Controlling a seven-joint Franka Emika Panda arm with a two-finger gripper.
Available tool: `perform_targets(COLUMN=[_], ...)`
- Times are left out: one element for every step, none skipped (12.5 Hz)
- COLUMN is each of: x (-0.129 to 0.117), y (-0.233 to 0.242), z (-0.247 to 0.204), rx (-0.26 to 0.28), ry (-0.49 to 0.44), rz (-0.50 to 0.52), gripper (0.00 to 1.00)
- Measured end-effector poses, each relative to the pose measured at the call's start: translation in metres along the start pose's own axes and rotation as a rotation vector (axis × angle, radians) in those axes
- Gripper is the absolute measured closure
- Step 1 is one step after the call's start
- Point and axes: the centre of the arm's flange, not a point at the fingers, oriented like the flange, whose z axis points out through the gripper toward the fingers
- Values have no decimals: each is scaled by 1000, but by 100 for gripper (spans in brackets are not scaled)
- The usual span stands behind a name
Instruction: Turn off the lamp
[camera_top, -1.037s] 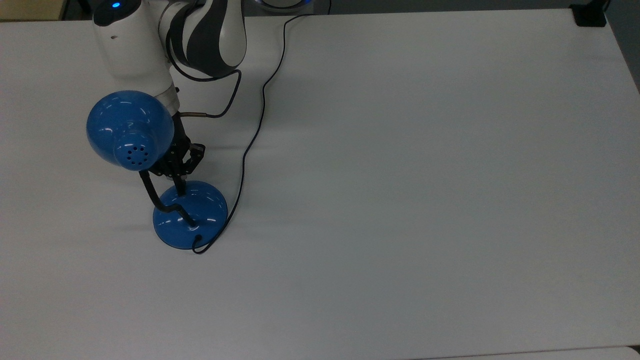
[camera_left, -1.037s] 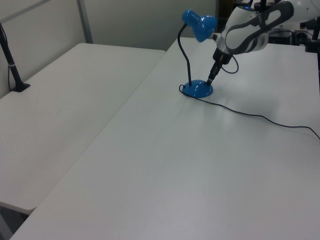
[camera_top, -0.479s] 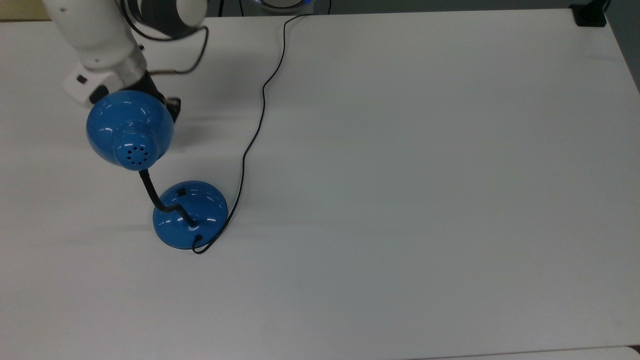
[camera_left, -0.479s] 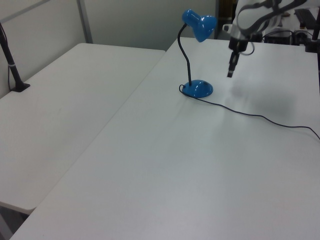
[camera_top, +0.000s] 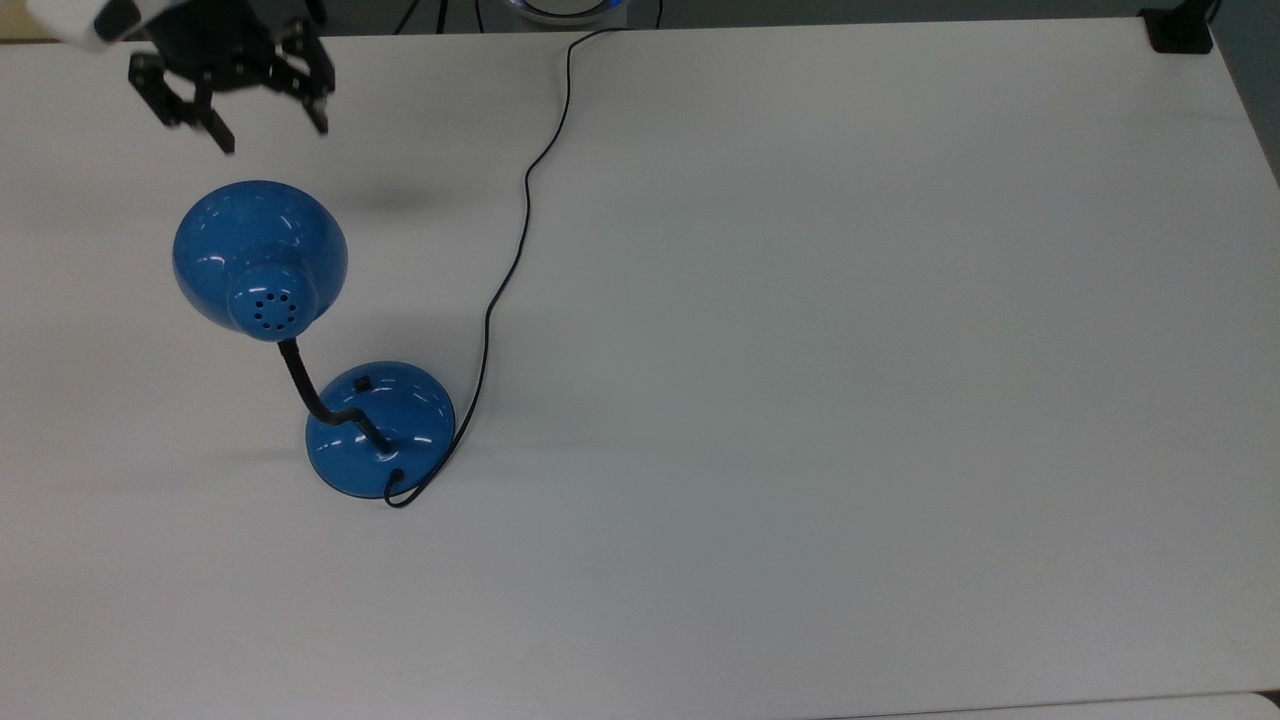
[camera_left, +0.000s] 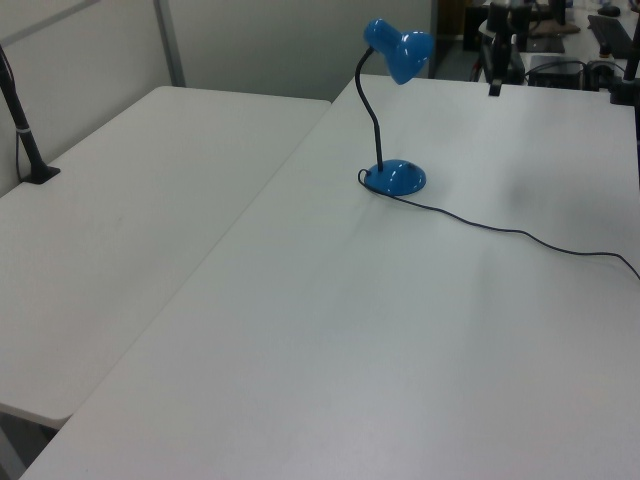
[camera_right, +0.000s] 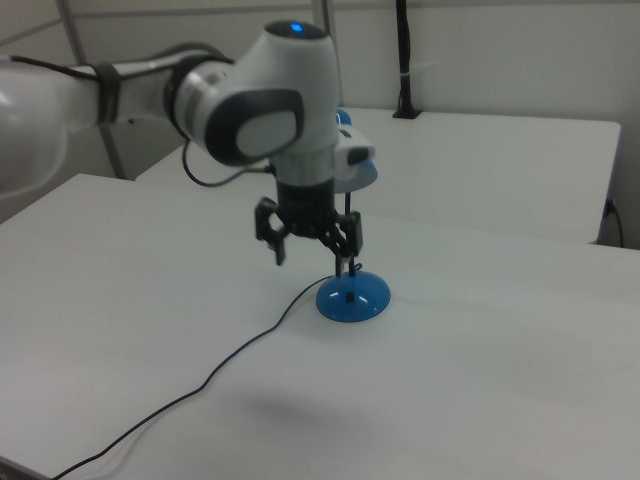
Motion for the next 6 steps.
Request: perform_targets(x=[-4, -8, -7, -5, 0, 5], y=[-11, -31, -54, -76, -99, -112], z=[-17, -41, -62, -75, -82, -83], rx=[7, 6, -10, -39, -70, -85], ry=[-20, -43, -50, -56, -61, -62], rz=[-12, -9, 24, 62, 91, 109], gripper=[1, 0, 0, 0, 0, 0])
